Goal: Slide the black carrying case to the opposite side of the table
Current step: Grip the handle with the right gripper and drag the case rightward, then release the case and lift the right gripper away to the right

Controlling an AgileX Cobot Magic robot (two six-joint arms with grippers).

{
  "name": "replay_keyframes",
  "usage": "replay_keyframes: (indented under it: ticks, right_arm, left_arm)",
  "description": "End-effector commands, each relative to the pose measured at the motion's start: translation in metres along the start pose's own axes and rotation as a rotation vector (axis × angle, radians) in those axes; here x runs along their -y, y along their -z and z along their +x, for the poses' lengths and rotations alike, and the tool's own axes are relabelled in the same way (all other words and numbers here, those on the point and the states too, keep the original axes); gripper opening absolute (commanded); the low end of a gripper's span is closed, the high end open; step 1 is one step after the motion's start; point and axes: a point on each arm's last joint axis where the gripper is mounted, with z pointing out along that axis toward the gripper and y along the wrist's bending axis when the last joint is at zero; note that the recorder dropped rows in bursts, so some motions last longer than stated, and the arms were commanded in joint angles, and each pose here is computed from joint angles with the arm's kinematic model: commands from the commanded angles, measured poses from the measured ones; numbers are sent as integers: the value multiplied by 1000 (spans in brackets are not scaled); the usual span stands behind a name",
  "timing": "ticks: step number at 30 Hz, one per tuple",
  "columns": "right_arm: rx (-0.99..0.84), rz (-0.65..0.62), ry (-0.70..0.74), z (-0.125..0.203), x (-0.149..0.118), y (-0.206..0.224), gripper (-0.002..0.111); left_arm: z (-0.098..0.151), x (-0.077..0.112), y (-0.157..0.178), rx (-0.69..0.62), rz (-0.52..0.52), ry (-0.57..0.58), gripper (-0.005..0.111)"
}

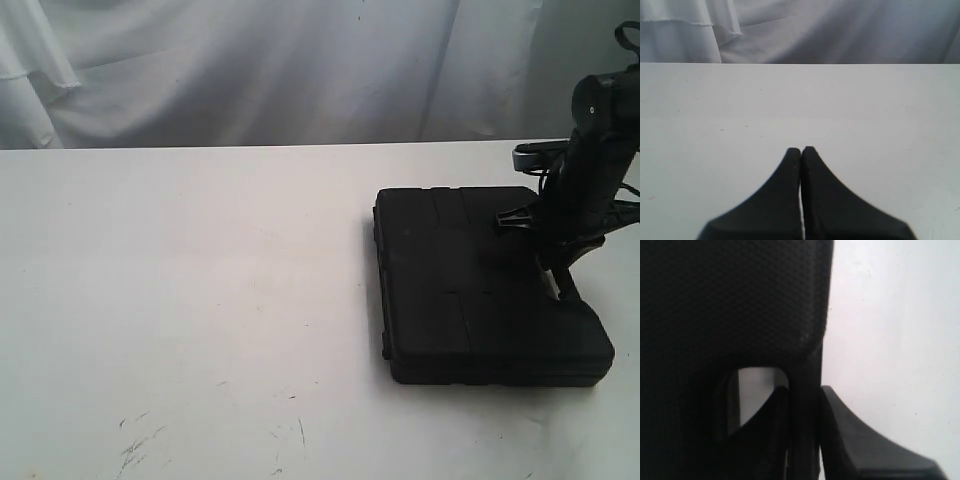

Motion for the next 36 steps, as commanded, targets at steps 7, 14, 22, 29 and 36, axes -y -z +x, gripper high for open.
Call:
replay_keyframes:
  ticks: [7,14,22,29,36]
  right_arm:
    - [10,-1,-22,4,9,2,7]
    - [15,-10,-37,4,11,4,44]
    - [103,-26,-56,4,13,39,53]
    - [243,-92,-115,15,15,107,37]
    - [500,-190,-95,47,8,201,0]
  left_arm:
    - [1,0,0,6,-2,3,0]
    - [1,0,0,6,-2,3,0]
    - [1,0,0,6,-2,3,0]
    - [1,0,0,6,-2,3,0]
    - [1,0,0,6,-2,3,0]
